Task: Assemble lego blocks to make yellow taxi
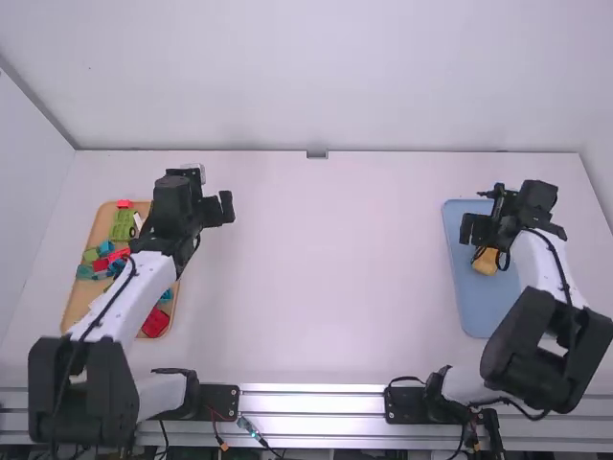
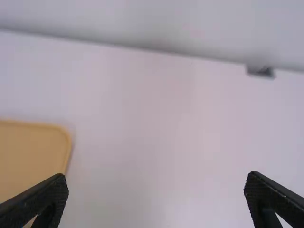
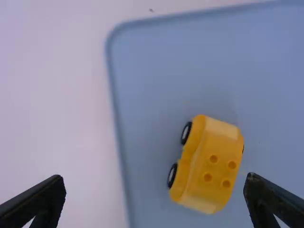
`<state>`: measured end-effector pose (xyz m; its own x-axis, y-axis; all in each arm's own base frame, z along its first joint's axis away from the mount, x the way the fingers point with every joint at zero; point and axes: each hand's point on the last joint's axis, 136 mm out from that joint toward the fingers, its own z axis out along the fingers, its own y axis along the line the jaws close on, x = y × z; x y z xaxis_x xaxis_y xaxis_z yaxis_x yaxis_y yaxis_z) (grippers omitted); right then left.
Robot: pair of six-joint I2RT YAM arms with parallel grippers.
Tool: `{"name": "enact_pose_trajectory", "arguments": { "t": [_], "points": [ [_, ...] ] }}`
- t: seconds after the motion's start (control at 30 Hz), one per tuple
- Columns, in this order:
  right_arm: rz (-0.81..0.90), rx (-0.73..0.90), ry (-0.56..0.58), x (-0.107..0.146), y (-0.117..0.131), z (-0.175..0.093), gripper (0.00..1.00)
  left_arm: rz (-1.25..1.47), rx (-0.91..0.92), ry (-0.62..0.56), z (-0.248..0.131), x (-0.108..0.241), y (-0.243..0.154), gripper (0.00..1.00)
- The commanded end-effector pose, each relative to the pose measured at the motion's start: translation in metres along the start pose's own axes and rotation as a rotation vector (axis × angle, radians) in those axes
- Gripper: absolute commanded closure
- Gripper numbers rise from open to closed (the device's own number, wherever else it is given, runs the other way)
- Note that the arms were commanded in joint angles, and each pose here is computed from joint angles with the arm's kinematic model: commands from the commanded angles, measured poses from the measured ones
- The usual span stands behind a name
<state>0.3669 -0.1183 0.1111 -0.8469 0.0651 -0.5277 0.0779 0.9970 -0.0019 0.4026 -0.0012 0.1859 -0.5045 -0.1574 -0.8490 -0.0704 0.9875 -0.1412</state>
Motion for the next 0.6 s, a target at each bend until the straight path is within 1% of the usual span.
{"name": "enact_pose_trajectory", "arguments": {
  "t": [0.0, 0.13, 0.17, 0.23, 0.3, 0.57],
  "points": [
    [-0.050, 0.007, -0.094, -0.032, 0.014, -0.036, 0.01, 0.014, 0.013, -0.107, -0.032, -0.033, -0.006, 0.01],
    [-0.105, -0.011, -0.159, -0.049, 0.038, -0.071, 0.01, 0.015, 0.027, -0.196, -0.065, -0.055, -0.010, 0.01],
    [-0.130, -0.019, -0.196, -0.056, 0.049, -0.088, 0.01, 0.014, 0.030, -0.236, -0.080, -0.064, -0.010, 0.01],
    [-0.140, -0.020, -0.217, -0.058, 0.055, -0.096, 0.02, 0.023, 0.029, -0.260, -0.087, -0.067, -0.011, 0.02],
    [-0.136, -0.012, -0.232, -0.058, 0.059, -0.098, 0.04, 0.042, 0.026, -0.273, -0.090, -0.065, -0.010, 0.04],
    [-0.104, 0.023, -0.328, -0.056, 0.081, -0.110, 0.14, 0.149, 0.012, -0.274, -0.101, -0.039, -0.006, 0.15]
  ]
}}
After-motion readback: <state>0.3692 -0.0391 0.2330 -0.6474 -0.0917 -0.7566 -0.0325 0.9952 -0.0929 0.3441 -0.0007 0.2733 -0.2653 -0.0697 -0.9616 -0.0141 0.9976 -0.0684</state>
